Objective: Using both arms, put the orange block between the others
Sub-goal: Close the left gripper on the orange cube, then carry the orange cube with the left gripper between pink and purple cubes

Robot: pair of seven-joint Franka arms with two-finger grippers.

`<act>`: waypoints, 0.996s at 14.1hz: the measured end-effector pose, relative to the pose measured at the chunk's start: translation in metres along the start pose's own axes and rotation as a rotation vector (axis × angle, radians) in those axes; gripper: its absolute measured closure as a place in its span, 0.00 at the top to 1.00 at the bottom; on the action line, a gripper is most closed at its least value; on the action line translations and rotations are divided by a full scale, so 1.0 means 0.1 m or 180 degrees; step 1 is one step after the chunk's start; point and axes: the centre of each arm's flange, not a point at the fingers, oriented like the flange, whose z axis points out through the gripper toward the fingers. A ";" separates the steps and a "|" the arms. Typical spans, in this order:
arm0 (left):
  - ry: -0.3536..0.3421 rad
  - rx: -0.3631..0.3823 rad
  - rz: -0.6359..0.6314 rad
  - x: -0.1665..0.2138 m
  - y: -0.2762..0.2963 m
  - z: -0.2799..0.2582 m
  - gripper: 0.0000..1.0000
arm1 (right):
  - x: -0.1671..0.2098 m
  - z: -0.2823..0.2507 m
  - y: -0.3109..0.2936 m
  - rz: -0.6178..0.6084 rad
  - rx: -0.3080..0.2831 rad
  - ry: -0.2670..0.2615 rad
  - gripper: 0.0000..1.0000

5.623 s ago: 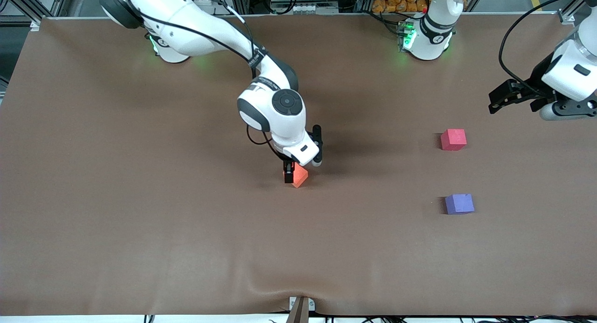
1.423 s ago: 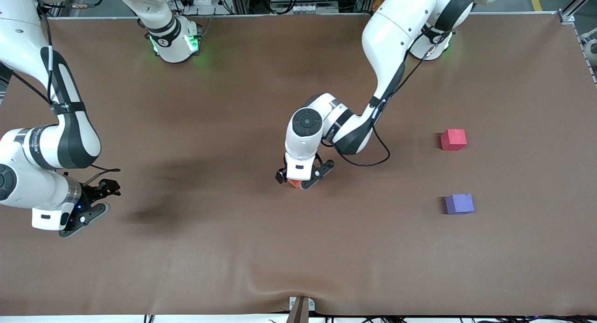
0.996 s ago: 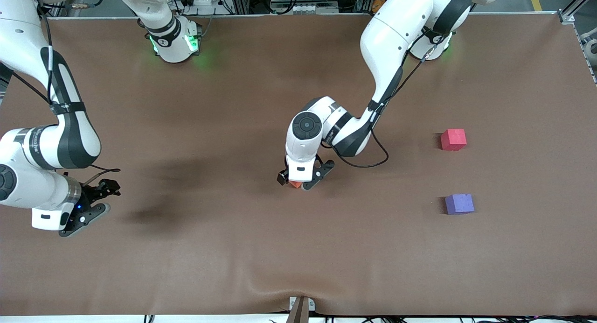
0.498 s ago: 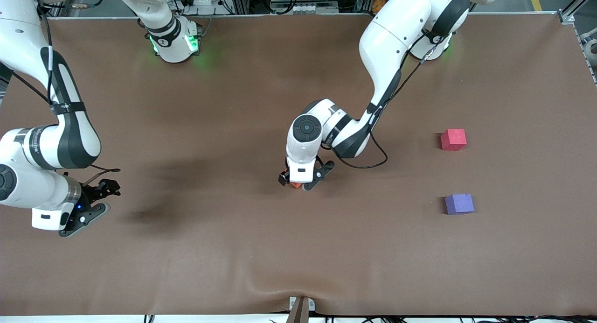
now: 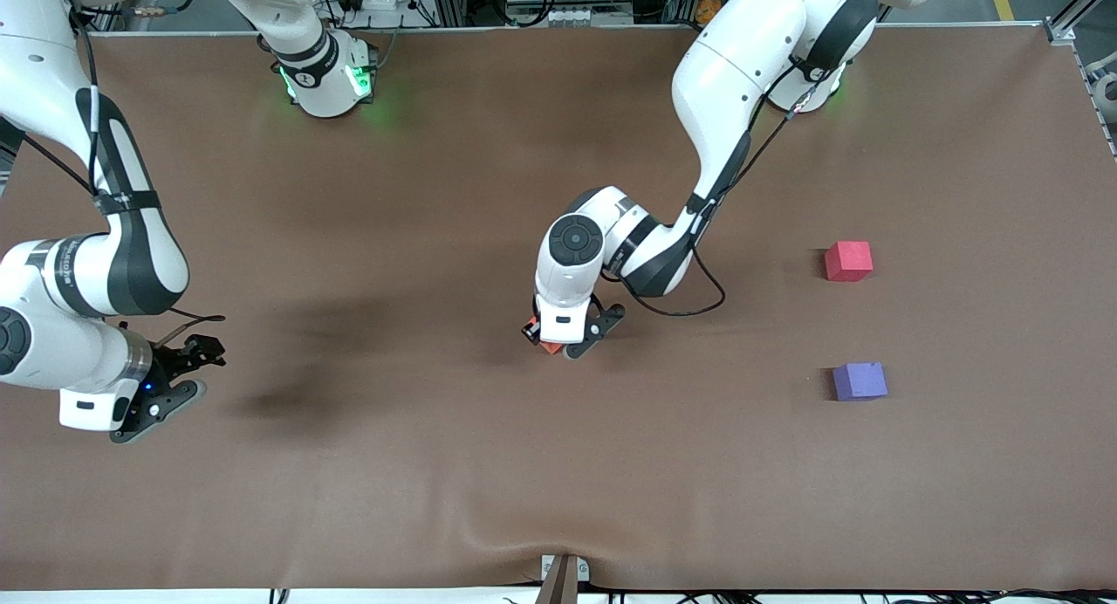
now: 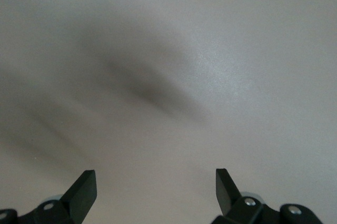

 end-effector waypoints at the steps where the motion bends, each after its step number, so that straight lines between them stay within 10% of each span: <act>1: 0.0024 -0.0080 0.0040 0.06 0.06 -0.15 0.56 | 0.00 0.00 0.00 0.0000 0.0000 0.0000 1.00; 8: 0.0199 -0.0155 0.0483 1.56 -0.21 -1.86 0.53 | 0.00 0.00 0.00 0.0000 0.0000 0.0000 1.00; 14: -0.0084 0.0213 0.1134 3.15 -1.80 -1.90 0.53 | 0.00 0.00 0.00 0.0000 0.0001 -0.0001 1.00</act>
